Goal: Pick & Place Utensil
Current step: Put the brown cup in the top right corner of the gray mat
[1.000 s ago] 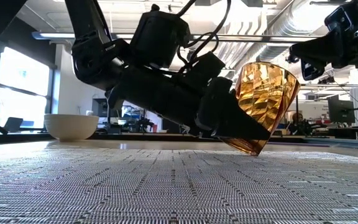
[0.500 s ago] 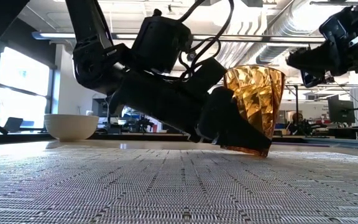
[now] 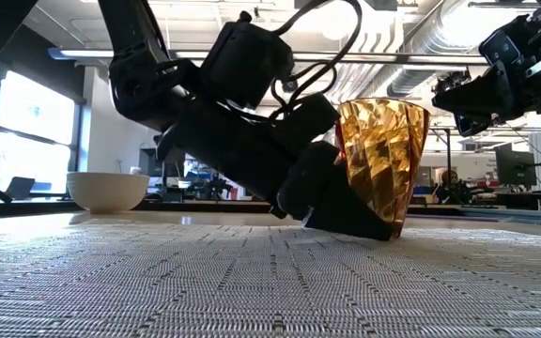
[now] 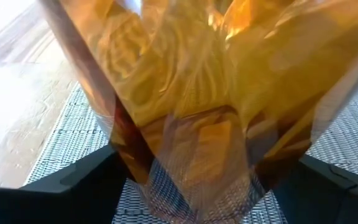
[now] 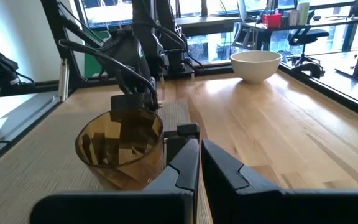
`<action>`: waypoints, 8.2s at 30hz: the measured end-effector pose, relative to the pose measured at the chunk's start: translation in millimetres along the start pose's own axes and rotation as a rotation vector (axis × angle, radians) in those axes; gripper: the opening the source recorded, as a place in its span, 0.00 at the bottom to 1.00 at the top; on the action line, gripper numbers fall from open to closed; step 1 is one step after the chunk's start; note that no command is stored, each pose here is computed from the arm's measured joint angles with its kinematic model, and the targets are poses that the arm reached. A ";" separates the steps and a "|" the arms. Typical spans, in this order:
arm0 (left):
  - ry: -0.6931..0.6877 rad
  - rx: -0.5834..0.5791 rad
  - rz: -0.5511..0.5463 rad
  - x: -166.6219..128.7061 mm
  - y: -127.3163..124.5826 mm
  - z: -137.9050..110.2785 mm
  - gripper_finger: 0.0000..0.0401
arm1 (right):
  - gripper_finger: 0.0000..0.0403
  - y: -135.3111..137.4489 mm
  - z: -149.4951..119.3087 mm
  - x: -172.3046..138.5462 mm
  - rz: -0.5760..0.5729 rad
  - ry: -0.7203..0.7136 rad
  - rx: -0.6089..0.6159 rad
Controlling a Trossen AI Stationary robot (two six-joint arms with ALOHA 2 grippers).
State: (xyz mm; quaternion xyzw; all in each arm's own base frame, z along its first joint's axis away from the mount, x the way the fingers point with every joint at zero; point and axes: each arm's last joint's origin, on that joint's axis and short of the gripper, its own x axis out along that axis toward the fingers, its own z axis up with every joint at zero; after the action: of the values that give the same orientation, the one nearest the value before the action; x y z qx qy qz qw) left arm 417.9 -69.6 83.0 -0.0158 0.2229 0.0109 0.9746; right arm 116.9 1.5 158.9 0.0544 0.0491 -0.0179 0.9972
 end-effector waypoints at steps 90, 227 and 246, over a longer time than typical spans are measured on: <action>0.074 0.008 0.081 -11.0 -7.1 4.4 0.96 | 0.03 0.7 -4.4 -0.2 0.037 0.048 0.018; 0.242 -0.013 0.174 -28.7 -29.3 12.1 0.92 | 0.47 40.2 -35.1 88.3 0.017 0.375 -0.015; 0.255 -0.009 0.168 -34.1 -29.5 17.0 0.90 | 0.47 40.4 -39.7 87.1 0.038 0.425 0.024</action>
State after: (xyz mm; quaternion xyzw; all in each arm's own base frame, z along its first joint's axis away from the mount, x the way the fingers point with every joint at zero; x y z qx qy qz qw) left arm 395.4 -99.0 114.0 -0.0027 0.3453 0.0914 0.9340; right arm 201.3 43.4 115.3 0.0697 0.2569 0.0125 0.9638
